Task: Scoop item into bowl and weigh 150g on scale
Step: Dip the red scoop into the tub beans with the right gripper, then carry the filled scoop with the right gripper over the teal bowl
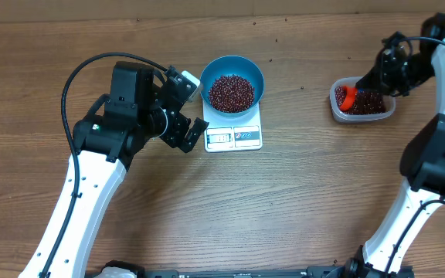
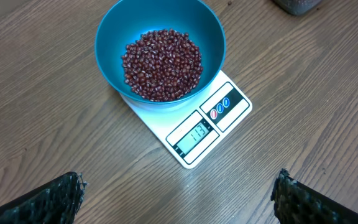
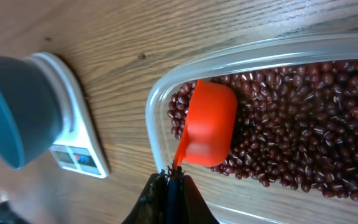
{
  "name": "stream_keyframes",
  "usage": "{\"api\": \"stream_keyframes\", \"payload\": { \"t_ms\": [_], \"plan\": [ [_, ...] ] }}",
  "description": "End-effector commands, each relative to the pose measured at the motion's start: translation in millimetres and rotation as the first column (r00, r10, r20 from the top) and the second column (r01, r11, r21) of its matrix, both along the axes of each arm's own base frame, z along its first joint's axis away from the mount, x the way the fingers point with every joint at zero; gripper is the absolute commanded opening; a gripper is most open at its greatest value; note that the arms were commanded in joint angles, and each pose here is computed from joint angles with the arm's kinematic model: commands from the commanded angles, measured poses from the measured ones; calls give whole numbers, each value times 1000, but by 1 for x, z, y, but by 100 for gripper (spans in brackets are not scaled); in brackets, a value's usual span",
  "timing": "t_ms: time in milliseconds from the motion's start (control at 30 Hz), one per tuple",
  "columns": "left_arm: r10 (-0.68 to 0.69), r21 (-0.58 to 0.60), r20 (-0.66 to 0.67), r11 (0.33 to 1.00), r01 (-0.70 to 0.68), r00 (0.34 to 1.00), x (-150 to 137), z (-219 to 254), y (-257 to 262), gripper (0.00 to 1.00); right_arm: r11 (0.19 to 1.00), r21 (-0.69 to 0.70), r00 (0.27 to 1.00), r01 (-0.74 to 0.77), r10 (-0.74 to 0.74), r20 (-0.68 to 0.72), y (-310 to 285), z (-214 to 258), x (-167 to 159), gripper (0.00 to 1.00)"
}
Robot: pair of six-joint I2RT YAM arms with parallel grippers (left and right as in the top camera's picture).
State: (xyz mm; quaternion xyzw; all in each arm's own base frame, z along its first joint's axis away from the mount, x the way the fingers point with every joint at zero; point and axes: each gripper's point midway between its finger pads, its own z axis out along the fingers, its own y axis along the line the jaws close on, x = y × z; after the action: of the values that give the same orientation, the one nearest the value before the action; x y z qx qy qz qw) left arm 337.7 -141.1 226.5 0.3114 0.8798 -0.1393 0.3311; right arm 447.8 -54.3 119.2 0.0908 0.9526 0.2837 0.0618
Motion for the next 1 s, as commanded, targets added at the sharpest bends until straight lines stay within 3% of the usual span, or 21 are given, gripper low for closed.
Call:
{"api": "stream_keyframes", "payload": {
  "t_ms": [0, 567, 800, 967],
  "plan": [
    [4, -8, -10, 1000, -4, 1000, 1, -3, 0, 99, 988, 153, 997, 2, -13, 72, -1, 12, 4, 4],
    [4, -8, -10, 1000, -4, 1000, 1, -2, 0, 100, 948, 303, 980, 98, -145, 134, -54, 34, -13, 4],
    [4, -8, -10, 1000, -4, 1000, 1, -3, 0, 100, 901, 433, 967, -19, -92, 235, -25, 61, -15, 4],
    [4, -8, -10, 1000, -4, 1000, 1, -3, 0, 100, 888, 454, 966, -68, -56, 254, -2, 69, -11, 4]
  ]
}}
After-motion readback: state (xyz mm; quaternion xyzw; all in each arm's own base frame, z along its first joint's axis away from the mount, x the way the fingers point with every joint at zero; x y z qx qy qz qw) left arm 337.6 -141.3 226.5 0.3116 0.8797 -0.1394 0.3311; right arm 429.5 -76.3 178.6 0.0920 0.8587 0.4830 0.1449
